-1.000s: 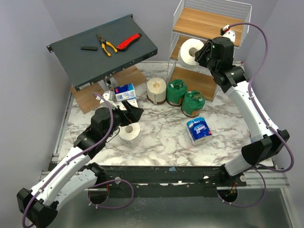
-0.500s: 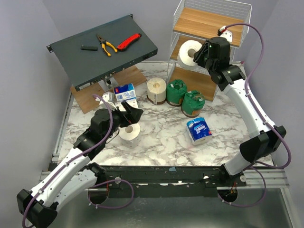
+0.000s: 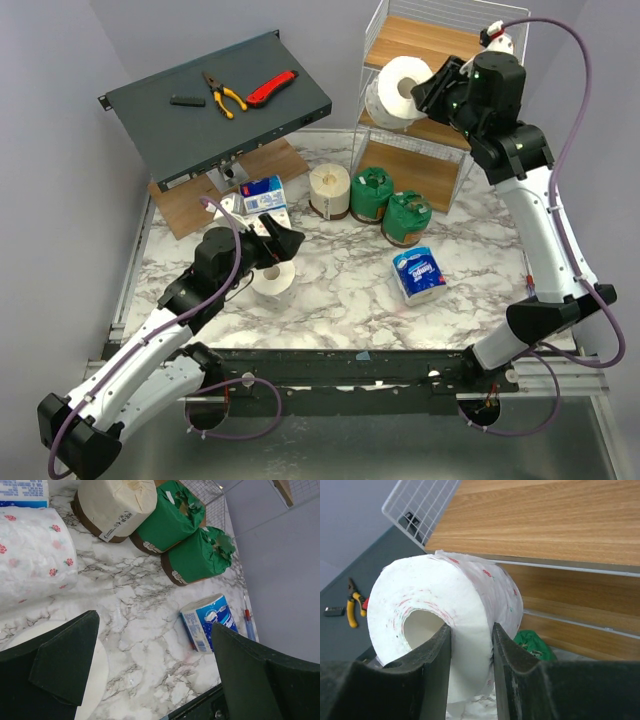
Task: Place and organize the paper towels onto the shelf
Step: Place the paper towel on the shelf.
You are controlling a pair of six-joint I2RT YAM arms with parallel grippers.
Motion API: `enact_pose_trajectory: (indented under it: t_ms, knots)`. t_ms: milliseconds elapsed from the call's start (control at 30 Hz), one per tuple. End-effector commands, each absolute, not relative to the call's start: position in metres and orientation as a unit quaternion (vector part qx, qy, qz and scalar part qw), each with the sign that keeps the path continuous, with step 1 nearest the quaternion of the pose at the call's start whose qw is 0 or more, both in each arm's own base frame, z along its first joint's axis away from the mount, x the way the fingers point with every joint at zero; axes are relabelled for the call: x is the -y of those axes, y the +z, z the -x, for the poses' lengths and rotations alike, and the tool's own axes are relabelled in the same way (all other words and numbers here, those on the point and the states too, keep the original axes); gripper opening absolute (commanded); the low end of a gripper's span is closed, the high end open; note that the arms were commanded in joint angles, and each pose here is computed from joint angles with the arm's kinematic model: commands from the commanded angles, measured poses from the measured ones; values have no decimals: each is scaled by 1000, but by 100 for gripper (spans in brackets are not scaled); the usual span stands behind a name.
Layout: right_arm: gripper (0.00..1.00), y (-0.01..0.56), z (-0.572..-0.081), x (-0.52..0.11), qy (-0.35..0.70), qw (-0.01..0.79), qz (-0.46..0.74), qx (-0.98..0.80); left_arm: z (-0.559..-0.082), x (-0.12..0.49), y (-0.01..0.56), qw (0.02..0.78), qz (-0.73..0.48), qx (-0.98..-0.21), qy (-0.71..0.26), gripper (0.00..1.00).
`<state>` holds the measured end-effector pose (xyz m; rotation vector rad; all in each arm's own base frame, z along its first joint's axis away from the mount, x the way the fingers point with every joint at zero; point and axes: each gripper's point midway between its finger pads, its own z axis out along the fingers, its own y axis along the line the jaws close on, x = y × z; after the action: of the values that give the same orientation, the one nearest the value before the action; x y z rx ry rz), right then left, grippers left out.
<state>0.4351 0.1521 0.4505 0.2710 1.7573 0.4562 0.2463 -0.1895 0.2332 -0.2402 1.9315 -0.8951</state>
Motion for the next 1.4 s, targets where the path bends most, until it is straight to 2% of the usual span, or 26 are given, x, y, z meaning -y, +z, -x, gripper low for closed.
enact_pose_trajectory:
  t_ms: [0, 433, 1367]
  knots:
    - [32, 505, -410, -144, 216, 647, -100, -725, -243, 194, 244, 478, 97, -780, -392, 97]
    - [33, 566, -416, -132, 220, 708, -126, -659, -240, 191, 247, 477, 99, -783, -387, 97]
    - [36, 567, -479, -125, 189, 741, -174, -620, -255, 198, 247, 475, 80, -798, -363, 98]
